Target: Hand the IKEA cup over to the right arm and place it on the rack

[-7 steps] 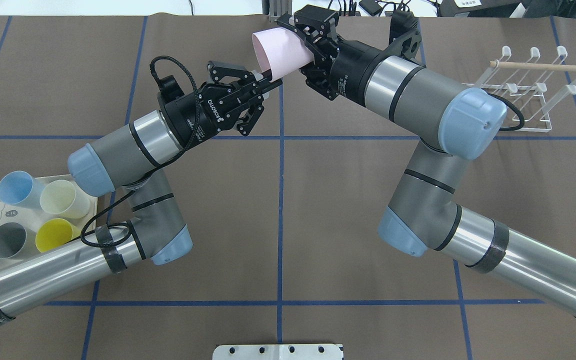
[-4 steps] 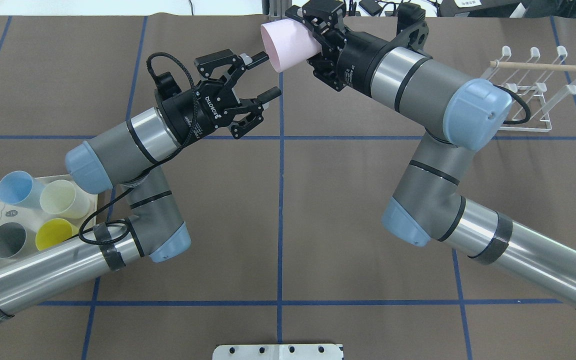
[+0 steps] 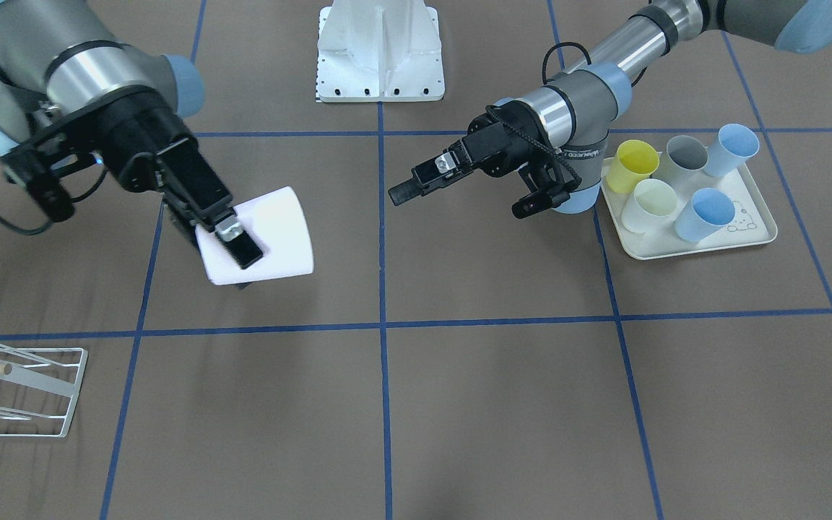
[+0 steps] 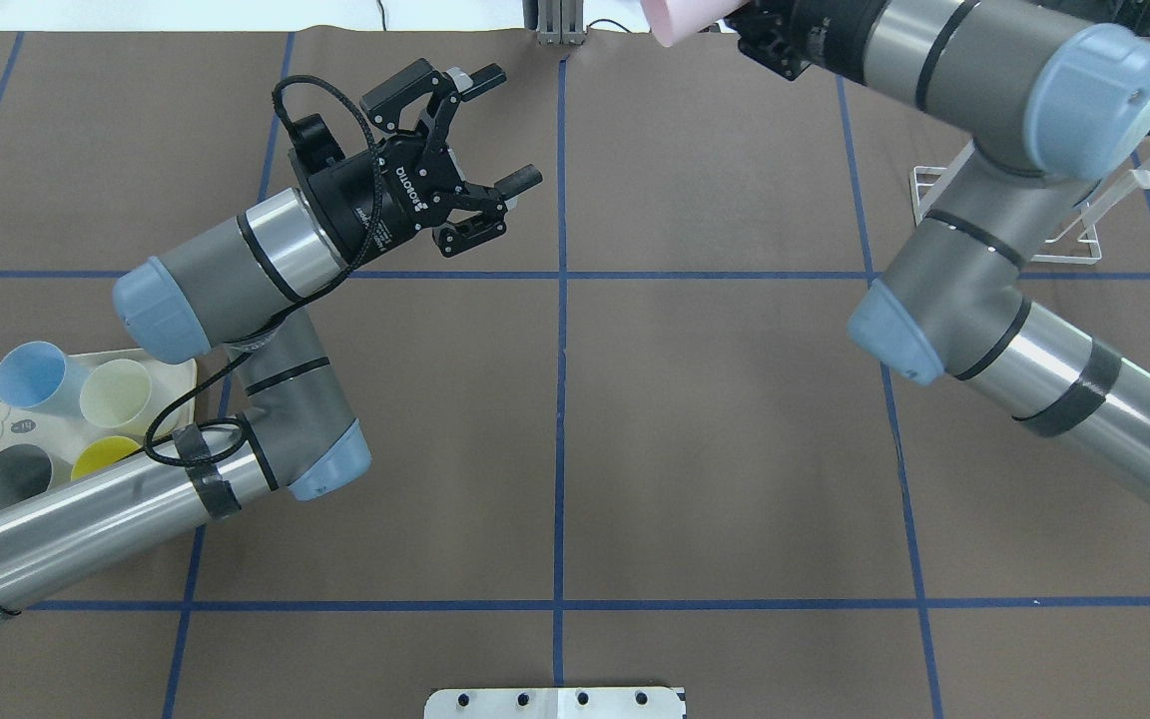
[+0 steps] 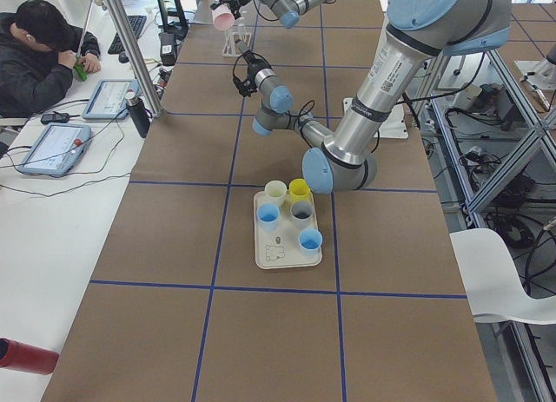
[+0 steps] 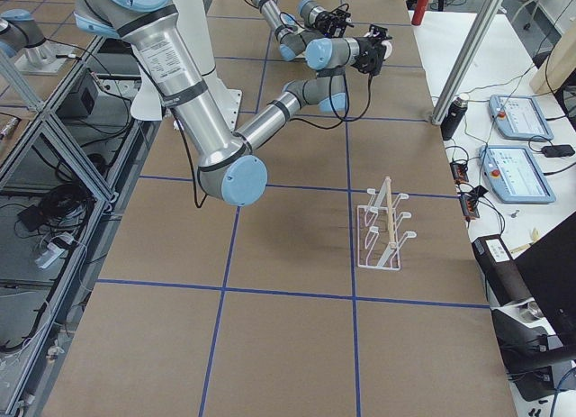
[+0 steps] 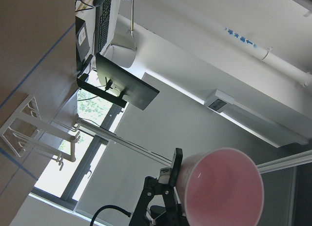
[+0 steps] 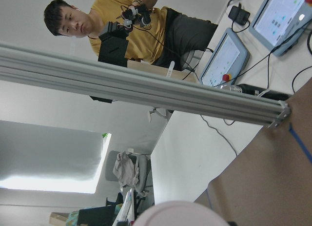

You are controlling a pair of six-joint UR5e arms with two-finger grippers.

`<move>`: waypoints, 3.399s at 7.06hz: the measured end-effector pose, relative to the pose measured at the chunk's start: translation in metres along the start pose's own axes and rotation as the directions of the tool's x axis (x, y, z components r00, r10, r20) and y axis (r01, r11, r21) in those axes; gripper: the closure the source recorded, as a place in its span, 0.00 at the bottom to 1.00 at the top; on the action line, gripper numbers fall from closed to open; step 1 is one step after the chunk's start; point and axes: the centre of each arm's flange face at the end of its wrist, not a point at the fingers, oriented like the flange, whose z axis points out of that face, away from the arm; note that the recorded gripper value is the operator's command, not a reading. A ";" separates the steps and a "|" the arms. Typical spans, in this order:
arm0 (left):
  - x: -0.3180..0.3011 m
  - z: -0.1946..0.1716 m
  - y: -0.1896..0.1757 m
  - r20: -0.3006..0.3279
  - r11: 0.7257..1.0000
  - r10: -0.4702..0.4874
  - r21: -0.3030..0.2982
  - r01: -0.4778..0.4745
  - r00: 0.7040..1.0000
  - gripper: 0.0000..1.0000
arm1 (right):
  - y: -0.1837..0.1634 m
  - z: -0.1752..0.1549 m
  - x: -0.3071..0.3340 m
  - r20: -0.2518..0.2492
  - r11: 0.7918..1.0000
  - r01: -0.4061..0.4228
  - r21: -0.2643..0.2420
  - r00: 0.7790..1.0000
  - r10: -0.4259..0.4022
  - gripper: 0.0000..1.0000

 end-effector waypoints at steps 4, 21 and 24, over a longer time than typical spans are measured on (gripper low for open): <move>0.023 0.018 -0.012 0.171 0.976 0.214 0.009 -0.219 0.962 0.00 | -0.162 -0.134 0.103 -0.316 0.877 0.479 0.033 0.838 -0.445 1.00; 0.020 0.023 -0.004 0.254 0.965 0.249 0.017 -0.261 0.935 0.00 | -0.201 -0.216 0.278 -0.674 0.487 0.853 -0.188 0.248 -0.696 1.00; 0.019 0.022 -0.005 0.254 0.965 0.248 0.019 -0.261 0.935 0.00 | -0.205 -0.206 0.282 -0.676 0.488 0.852 -0.191 0.246 -0.694 1.00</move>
